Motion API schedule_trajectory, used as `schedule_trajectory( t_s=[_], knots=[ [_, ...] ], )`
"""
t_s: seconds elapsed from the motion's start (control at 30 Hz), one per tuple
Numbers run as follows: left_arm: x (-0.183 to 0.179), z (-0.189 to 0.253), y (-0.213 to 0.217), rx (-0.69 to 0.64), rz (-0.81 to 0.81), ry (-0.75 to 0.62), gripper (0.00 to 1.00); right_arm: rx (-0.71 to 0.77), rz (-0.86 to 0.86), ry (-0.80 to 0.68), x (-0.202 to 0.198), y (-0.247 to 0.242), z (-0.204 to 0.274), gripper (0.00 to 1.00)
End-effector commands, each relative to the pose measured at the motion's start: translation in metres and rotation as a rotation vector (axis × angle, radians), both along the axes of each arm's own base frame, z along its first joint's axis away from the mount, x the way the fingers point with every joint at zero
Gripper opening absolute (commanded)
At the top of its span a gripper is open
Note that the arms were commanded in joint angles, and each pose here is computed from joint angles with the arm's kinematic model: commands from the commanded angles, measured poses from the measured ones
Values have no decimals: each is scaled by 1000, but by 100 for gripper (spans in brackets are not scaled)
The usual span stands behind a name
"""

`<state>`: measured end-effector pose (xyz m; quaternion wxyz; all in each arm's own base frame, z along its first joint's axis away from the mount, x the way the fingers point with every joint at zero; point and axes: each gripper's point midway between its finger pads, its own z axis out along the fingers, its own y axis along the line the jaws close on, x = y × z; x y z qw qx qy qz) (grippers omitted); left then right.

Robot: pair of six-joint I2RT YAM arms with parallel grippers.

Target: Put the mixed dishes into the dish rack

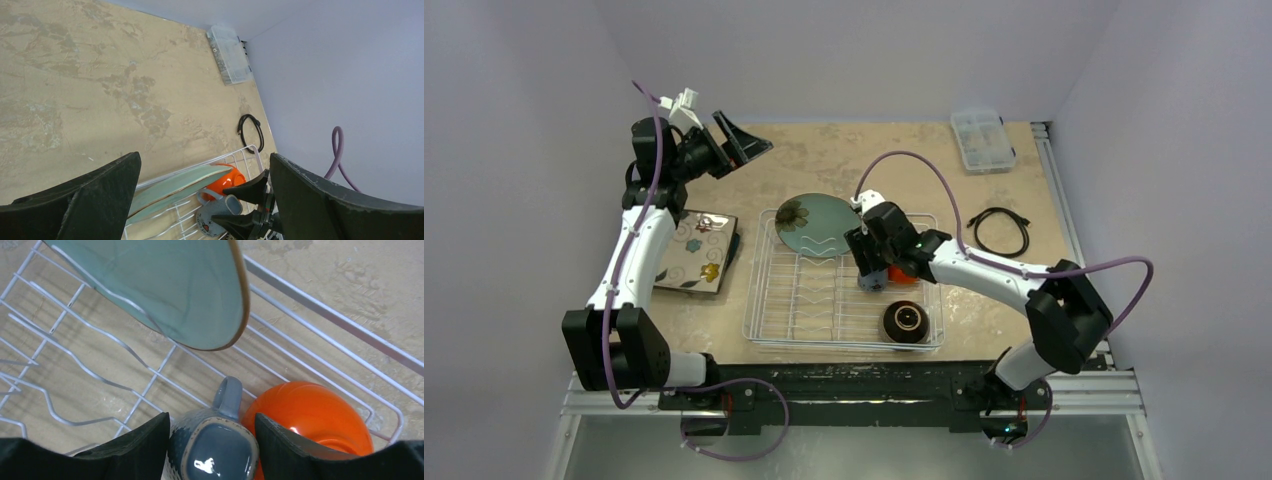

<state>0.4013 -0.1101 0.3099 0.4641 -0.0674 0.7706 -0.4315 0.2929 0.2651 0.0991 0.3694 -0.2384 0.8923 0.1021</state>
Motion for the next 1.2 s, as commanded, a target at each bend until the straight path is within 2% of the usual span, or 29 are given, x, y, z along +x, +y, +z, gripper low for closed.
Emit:
schedule_trajectory(
  t_s=[0.0,0.13,0.43,0.8,1.17],
  knots=[
    [4,20,0,22,-9,-71,100,8,20,48,-10,1,-1,57],
    [4,20,-1,19,-10,-69,100,27,20,85,-23,-1,-1,53],
    [5,17,-1,16,-12,-59,100,100,54,91,-45,0,7,54],
    [4,13,-5,25,-21,-48,100,-15,87,62,-61,0,-2,67],
    [6,10,-4,29,-14,-36,100,35,-23,-61,-42,-7,46,86]
  ],
)
